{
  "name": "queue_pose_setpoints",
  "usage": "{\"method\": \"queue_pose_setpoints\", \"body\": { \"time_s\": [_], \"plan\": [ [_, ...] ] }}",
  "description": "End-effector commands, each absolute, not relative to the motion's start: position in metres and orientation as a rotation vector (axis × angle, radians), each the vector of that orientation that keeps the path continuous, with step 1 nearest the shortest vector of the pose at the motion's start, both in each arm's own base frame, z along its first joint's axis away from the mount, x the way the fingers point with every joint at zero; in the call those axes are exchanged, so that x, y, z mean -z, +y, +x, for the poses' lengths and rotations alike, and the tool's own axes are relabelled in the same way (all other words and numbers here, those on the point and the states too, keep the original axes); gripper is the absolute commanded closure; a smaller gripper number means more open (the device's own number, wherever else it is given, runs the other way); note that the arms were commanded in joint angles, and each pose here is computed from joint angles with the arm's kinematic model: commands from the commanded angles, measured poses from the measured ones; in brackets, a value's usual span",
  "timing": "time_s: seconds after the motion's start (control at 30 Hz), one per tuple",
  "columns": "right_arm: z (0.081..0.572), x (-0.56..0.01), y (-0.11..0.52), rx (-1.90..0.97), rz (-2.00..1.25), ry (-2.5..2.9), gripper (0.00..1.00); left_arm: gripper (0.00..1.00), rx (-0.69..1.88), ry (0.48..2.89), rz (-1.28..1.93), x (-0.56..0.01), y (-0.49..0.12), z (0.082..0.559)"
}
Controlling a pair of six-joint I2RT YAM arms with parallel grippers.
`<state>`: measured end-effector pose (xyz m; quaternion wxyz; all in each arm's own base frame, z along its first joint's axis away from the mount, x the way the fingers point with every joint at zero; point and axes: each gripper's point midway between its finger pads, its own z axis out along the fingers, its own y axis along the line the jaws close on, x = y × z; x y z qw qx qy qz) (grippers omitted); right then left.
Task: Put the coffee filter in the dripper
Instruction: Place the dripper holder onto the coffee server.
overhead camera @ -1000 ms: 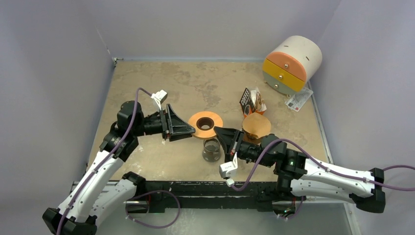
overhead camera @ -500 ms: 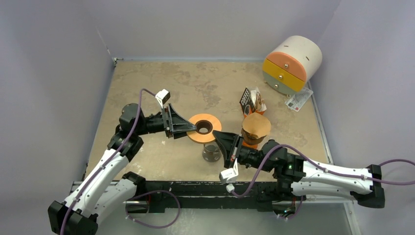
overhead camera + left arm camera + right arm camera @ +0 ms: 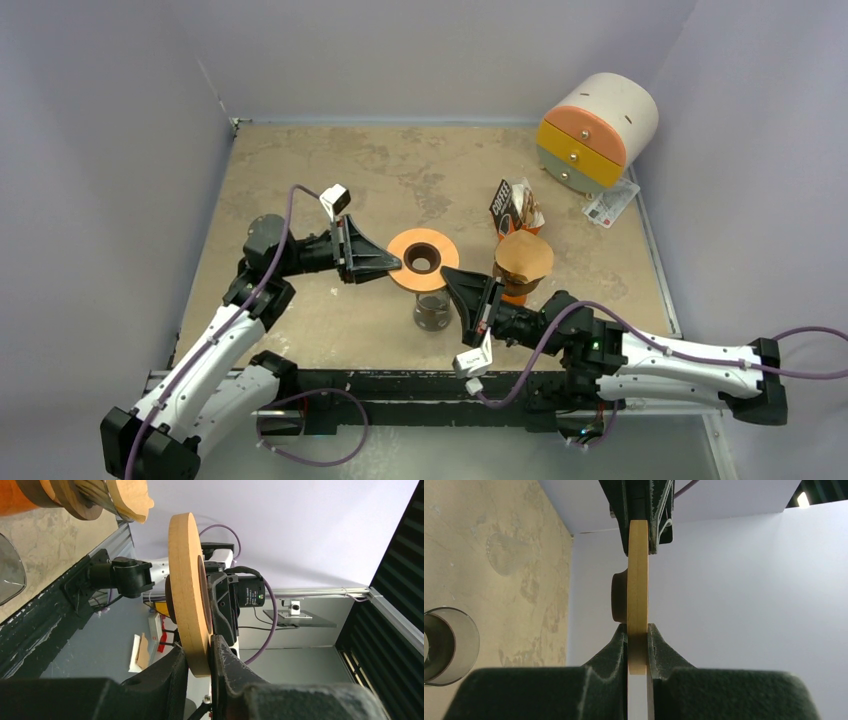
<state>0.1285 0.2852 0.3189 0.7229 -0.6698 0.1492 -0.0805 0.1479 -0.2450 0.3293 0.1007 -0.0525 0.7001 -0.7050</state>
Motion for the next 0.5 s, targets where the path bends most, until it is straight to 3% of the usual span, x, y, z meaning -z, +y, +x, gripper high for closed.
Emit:
{"method": "queue_pose_setpoints", "body": {
  "time_s": [0.0, 0.1, 0.23, 0.47],
  "plan": [
    [0.1282, -0.3472, 0.2787, 0.190, -1.362, 0.328, 1.00, 1.00, 2.113, 1.980, -0.082, -0.3415, -0.2429, 0.1468],
    [0.1284, -0.3450, 0.2814, 0.193, -1.365, 0.328, 1.00, 1.00, 2.120, 1.978, -0.084, -0.3406, -0.2432, 0.1472],
    [0.1290, -0.3467, 0.2812, 0.196, -1.349, 0.331, 0.81, 1.00, 2.118, 1.979, -0.092, -0.3388, -0.2427, 0.1467],
    [0.1300, -0.3438, 0.2785, 0.159, -1.356, 0.380, 0.64, 1.00, 2.114, 1.977, -0.107, -0.3355, -0.2423, 0.1482]
  ]
}}
